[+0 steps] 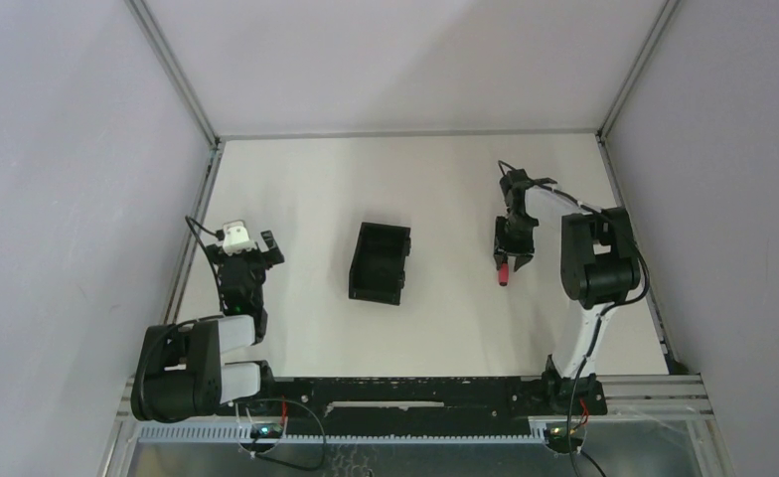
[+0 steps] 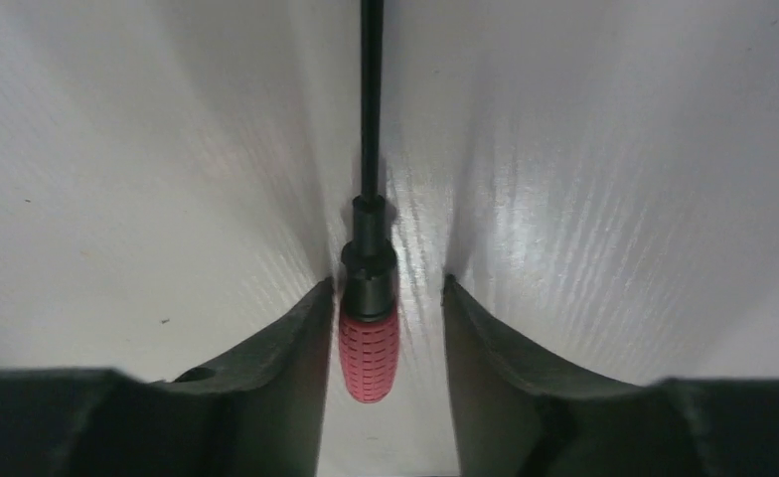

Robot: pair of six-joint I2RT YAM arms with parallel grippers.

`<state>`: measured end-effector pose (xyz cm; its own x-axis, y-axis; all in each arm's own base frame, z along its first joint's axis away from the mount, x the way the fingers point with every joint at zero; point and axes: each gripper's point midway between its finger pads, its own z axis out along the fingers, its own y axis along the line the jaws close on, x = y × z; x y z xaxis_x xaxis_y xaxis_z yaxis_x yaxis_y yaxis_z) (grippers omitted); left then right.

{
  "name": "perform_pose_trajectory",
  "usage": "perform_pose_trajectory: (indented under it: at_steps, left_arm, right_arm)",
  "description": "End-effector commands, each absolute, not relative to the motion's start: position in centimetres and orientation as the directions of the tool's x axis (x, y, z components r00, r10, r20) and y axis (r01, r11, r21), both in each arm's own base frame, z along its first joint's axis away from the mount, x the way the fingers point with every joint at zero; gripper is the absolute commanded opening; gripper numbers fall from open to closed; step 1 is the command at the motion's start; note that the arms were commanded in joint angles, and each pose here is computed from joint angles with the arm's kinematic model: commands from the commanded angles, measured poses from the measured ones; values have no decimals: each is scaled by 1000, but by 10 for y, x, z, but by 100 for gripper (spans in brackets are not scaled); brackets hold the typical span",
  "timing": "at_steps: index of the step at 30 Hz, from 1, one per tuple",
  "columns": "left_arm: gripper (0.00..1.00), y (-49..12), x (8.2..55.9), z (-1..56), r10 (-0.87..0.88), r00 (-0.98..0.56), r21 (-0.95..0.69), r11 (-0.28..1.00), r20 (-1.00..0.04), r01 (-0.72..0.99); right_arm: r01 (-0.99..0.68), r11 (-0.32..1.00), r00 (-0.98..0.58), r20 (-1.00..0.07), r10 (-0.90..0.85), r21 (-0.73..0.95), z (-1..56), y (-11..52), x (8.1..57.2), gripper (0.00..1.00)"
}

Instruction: Put the screwdriver in the bin

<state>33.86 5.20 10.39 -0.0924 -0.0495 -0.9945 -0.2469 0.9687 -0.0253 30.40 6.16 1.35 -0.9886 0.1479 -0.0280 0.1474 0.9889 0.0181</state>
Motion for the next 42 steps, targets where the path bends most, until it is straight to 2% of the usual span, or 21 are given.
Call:
perform_pose_trajectory:
  at_steps: [1, 4, 5, 11, 14, 20, 23, 27, 32, 36, 42]
  left_arm:
    - [100, 52, 354, 135, -26, -6, -24, 970, -1000, -241]
    - [100, 52, 354, 135, -26, -5, -24, 970, -1000, -241]
    - [100, 52, 354, 135, -27, -6, -25, 970, -1000, -243]
    - [100, 52, 354, 135, -27, -6, -25, 970, -1000, -241]
    - [100, 52, 354, 135, -26, -6, -24, 970, -1000, -243]
    - [100, 52, 354, 135, -27, -5, -25, 970, -1000, -241]
    - [100, 52, 354, 135, -27, -5, -25, 970, -1000, -242]
    - [100, 52, 354, 135, -27, -5, -25, 970, -1000, -243]
    - [100, 52, 354, 135, -27, -6, -25, 970, -1000, -241]
    - [100, 52, 354, 135, -27, -4, -25, 970, -1000, -241]
    - [100, 52, 354, 135, -27, -6, -25, 970, -1000, -240]
  right_arm:
    - [142, 990, -983, -116, 140, -12, 6, 65, 323, 38]
    - [155, 987, -975, -168, 146, -40, 22, 55, 334, 7]
    - [161, 986, -971, -186, 150, -43, 32, 51, 338, 0]
    - [129, 992, -960, -251, 125, 0, 132, 52, 340, 0]
    - [145, 988, -962, -239, 130, -46, 171, 40, 327, 0]
    - [221, 974, -922, -334, 195, -42, 223, 29, 318, 0]
    - [223, 975, -917, -338, 213, 10, 228, 42, 316, 0]
    - [114, 991, -919, -371, 133, 73, 226, 99, 319, 0]
    - [-164, 962, -912, -405, -64, 218, 221, 226, 308, 0]
    - [-339, 909, -885, -411, -220, 244, 217, 306, 286, 0]
    - [-441, 865, -840, -450, -304, 238, 219, 354, 275, 0]
